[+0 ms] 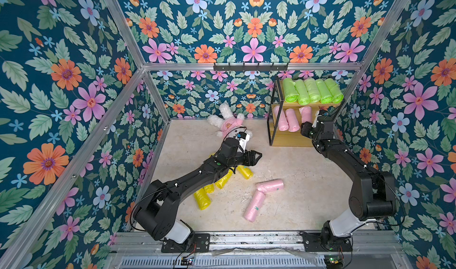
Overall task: Sort the rolls of trash bags by color and place them on the shelf
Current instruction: Place the roll of trash bags on the shelf.
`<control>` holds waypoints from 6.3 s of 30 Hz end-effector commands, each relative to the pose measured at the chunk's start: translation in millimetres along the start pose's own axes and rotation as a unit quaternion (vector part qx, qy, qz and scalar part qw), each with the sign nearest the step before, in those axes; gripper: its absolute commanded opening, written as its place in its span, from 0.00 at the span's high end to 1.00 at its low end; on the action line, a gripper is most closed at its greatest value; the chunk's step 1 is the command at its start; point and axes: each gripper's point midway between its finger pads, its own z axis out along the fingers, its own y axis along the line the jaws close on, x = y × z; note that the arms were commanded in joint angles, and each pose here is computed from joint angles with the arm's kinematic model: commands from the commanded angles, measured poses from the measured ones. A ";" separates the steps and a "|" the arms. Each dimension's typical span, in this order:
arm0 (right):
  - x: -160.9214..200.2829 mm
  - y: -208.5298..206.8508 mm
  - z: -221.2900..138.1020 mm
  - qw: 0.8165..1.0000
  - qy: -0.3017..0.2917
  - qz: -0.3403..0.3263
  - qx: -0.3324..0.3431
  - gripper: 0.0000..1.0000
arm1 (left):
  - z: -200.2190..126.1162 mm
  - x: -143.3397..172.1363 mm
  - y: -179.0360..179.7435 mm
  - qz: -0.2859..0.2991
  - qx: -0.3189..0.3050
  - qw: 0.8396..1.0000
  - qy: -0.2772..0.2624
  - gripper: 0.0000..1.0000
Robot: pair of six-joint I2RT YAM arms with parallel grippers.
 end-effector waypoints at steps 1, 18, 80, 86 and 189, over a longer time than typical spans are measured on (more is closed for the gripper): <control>-16.4 14.2 -2.3 0.999 -0.033 0.000 -0.032 0.49 | -1.4 -1.9 -1.6 0.003 0.002 1.000 -0.004 0.29; -13.4 18.2 -6.1 0.997 -0.049 -0.007 -0.054 0.51 | -2.6 -0.3 -1.9 0.002 0.004 1.000 -0.003 0.29; -31.7 -11.9 -36.9 0.991 -0.127 0.002 -0.046 0.15 | -0.3 3.3 -10.7 0.008 0.011 1.000 0.001 0.29; -38.7 -12.3 -24.3 0.991 -0.131 -0.002 -0.041 0.13 | 0.1 4.2 -9.1 0.008 0.009 1.000 0.002 0.29; -5.7 31.4 -44.5 0.983 -0.130 -0.024 -0.125 0.50 | 7.1 13.6 -6.7 0.030 -0.008 0.999 0.024 0.29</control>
